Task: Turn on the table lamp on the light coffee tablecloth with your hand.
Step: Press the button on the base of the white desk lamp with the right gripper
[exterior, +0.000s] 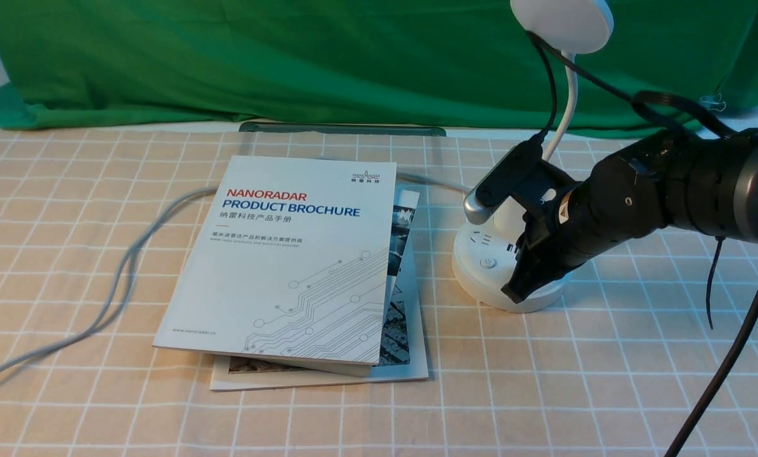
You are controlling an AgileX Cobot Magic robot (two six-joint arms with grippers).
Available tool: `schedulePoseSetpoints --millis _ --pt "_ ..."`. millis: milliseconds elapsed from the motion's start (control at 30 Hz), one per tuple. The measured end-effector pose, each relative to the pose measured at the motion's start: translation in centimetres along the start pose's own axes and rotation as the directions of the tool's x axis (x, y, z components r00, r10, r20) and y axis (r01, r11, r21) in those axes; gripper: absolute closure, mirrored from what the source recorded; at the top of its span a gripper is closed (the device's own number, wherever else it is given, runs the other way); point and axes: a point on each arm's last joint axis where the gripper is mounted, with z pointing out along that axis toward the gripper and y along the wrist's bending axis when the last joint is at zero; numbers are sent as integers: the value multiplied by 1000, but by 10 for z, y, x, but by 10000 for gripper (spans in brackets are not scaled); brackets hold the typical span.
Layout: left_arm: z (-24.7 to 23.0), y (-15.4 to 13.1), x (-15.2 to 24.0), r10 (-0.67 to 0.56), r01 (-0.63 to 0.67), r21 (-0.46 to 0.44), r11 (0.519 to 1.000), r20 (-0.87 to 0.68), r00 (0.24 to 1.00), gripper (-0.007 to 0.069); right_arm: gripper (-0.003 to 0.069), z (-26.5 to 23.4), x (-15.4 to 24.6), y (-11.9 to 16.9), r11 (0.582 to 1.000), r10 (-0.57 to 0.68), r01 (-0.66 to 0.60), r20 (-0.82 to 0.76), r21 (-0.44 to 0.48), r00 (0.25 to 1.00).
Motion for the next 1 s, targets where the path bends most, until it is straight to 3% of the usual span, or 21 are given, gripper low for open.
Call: schedulePoseSetpoints --millis 1000 --pt "0 0 0 0 0 0 1000 0 1000 604 628 13 -5 7 1000 -31 31 13 0 999"
